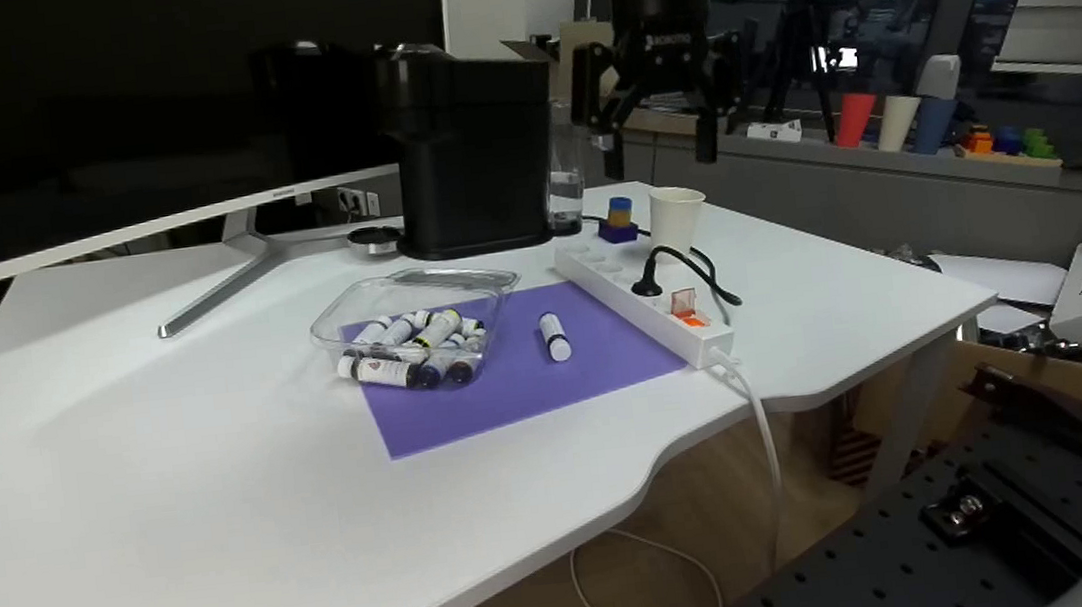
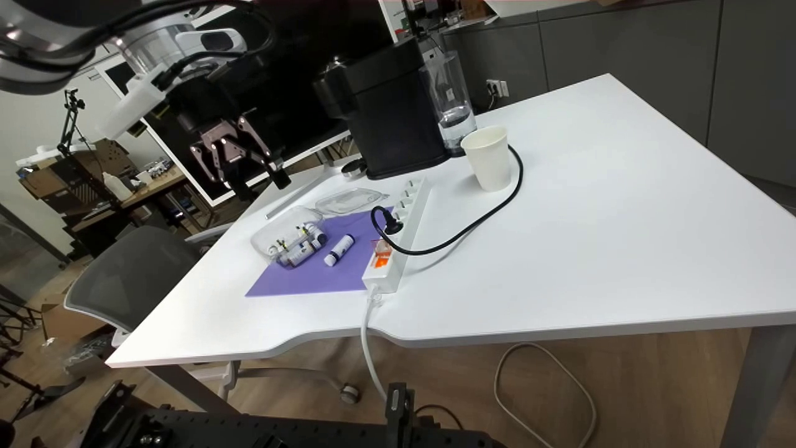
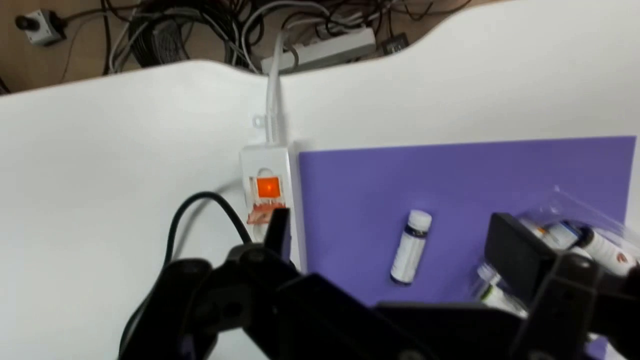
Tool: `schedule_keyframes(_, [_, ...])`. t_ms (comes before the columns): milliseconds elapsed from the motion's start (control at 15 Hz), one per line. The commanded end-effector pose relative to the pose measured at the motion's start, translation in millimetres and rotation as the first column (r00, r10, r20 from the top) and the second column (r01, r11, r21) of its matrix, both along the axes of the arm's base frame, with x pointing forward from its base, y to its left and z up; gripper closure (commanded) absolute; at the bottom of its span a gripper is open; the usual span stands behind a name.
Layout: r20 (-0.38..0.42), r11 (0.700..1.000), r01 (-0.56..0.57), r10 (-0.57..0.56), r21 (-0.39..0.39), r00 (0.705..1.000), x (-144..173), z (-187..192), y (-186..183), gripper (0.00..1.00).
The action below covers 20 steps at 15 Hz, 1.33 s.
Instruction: Turn off the white extension cable
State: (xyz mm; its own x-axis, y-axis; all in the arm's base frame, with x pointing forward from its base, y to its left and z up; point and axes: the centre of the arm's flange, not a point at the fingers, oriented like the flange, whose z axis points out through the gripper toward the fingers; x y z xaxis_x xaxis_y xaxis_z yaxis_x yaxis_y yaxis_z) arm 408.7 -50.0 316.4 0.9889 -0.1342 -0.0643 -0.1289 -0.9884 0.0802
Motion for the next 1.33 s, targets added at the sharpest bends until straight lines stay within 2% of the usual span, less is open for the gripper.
schedule_keyframes(0, [-0.023,1.000,0.002,-0.002,0.005,1.000,-3,-1,-7,0.00])
schedule_keyframes(200, [-0.033,1.000,0.001,-0.001,0.008,0.999,-6,1,-11,0.00])
schedule_keyframes(267, [-0.014,1.000,-0.008,0.008,-0.007,1.000,-3,-2,-10,0.00])
schedule_keyframes(667, [0.002,0.992,-0.074,0.074,-0.103,0.997,-6,-47,-35,0.00])
schedule_keyframes(867, [-0.022,0.990,-0.099,0.097,-0.099,0.995,-15,-71,-50,0.00])
schedule_keyframes(933, [-0.029,0.991,-0.099,0.097,-0.090,0.995,-17,-78,-54,0.25])
schedule_keyframes(1000, [-0.029,0.992,-0.092,0.089,-0.091,0.996,-18,-86,-60,0.26])
schedule_keyframes(1267, [-0.025,0.988,-0.137,0.136,-0.071,0.990,-20,-113,-77,0.55])
